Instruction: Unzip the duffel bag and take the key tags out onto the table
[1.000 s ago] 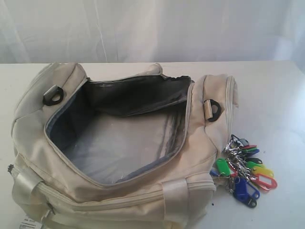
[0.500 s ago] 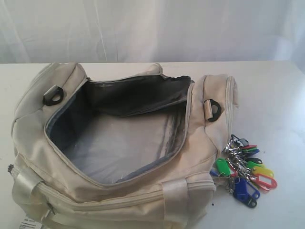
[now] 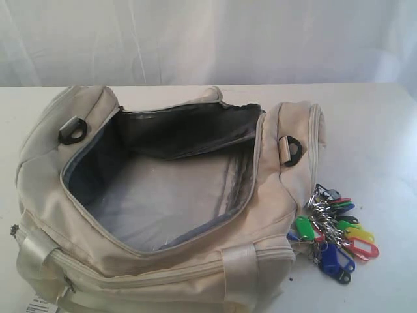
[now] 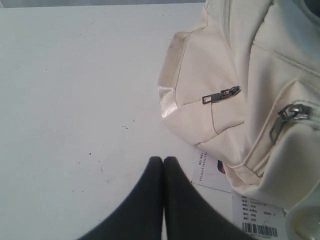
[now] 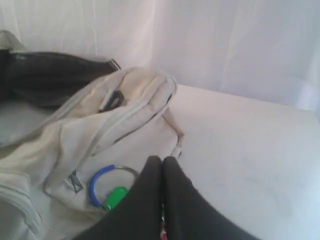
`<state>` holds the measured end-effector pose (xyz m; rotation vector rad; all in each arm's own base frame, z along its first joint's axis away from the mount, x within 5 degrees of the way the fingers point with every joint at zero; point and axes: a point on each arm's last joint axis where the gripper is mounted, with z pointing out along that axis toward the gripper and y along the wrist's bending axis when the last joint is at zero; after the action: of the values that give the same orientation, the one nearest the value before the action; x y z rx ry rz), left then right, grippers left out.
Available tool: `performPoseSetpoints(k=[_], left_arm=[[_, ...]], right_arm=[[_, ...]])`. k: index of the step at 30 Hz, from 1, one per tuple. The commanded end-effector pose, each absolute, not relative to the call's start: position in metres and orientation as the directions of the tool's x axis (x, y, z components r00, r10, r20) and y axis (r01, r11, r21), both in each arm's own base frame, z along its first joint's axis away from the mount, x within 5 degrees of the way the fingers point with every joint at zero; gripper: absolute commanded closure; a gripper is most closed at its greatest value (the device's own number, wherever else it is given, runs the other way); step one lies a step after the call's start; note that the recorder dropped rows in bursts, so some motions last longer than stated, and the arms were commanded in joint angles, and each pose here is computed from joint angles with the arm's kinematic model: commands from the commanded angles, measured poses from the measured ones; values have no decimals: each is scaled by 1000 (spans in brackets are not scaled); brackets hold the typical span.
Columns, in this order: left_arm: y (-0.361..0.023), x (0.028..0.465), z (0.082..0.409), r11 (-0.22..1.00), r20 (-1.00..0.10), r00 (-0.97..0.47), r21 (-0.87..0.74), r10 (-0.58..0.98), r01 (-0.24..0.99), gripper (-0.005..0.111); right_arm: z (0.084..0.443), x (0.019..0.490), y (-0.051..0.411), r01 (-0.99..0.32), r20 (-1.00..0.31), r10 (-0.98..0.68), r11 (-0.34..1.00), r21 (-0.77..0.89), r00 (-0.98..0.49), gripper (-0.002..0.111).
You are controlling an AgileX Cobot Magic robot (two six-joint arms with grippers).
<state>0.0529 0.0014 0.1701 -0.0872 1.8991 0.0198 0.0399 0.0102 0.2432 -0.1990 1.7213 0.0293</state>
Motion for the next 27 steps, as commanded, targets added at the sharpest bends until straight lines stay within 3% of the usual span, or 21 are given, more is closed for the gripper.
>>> performPoseSetpoints(k=[1, 3, 8, 15, 27], left_arm=[[1, 53, 169, 996, -946, -318, -44, -65, -74, 107], [1, 53, 169, 996, -946, -318, -44, -65, -74, 107], [1, 53, 169, 996, -945, -320, -42, -63, -74, 107], [1, 53, 169, 996, -945, -320, -42, -63, -74, 107], [1, 53, 169, 996, -945, -320, -42, -63, -74, 107]], right_arm=[[196, 50, 7, -120, -960, -141, 986, -114, -244, 108], [180, 53, 6, -100, -953, -141, 988, -118, -267, 108], [194, 56, -1, 30, -982, -134, 990, -139, -134, 108], [193, 55, -8, 141, -981, -119, 980, -140, -151, 108], [193, 56, -4, 56, -974, -174, 981, -183, -145, 108]])
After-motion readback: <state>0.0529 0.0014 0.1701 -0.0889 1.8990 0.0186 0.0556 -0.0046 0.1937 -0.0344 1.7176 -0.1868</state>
